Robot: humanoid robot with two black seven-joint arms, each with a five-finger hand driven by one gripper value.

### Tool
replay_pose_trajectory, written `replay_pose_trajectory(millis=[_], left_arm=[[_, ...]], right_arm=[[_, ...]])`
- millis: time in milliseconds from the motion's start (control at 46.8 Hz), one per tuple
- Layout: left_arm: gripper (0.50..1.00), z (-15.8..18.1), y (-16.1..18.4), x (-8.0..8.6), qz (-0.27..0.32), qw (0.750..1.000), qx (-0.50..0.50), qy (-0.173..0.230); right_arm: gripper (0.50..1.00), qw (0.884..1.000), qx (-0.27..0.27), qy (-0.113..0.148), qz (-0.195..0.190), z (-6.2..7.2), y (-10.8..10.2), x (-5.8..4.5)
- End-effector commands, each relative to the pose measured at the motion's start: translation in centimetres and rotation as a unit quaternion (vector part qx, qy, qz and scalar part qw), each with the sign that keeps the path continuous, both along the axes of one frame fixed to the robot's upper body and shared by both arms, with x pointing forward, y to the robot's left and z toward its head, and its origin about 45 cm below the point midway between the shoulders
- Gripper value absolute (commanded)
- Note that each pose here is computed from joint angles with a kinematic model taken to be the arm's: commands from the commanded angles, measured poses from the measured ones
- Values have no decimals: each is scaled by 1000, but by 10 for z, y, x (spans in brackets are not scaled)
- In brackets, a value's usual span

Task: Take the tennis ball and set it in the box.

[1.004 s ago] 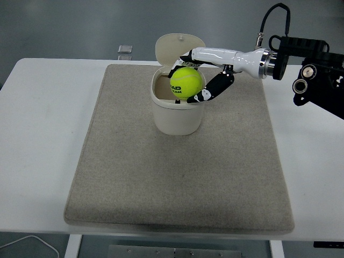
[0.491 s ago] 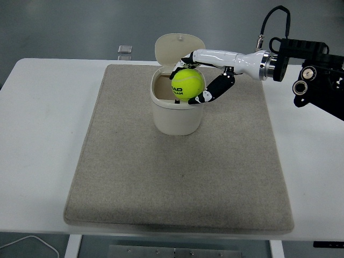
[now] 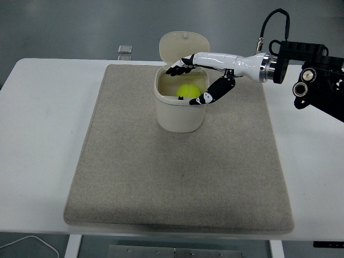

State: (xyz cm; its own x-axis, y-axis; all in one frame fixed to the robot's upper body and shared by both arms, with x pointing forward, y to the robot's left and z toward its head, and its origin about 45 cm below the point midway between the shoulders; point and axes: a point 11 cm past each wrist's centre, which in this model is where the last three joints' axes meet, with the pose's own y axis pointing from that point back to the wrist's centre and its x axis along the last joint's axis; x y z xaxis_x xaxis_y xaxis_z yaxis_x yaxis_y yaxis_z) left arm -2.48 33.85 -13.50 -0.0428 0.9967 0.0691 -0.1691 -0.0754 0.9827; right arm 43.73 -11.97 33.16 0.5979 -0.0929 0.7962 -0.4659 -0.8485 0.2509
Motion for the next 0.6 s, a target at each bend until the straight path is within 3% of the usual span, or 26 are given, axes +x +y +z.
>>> replay_pose_trajectory(millis=[0, 85, 342, 577], left_arm=[[992, 0, 0, 0, 0, 1000, 0, 0], [992, 0, 0, 0, 0, 1000, 0, 0], [992, 0, 0, 0, 0, 1000, 0, 0], [992, 0, 0, 0, 0, 1000, 0, 0]], right_arm=[[860, 1000, 3, 3, -1, 5, -2, 1], [860, 1000, 1, 25, 7, 8, -4, 0], [860, 989, 45, 142, 13, 20, -24, -7], [860, 971, 92, 215, -44, 32, -71, -2]])
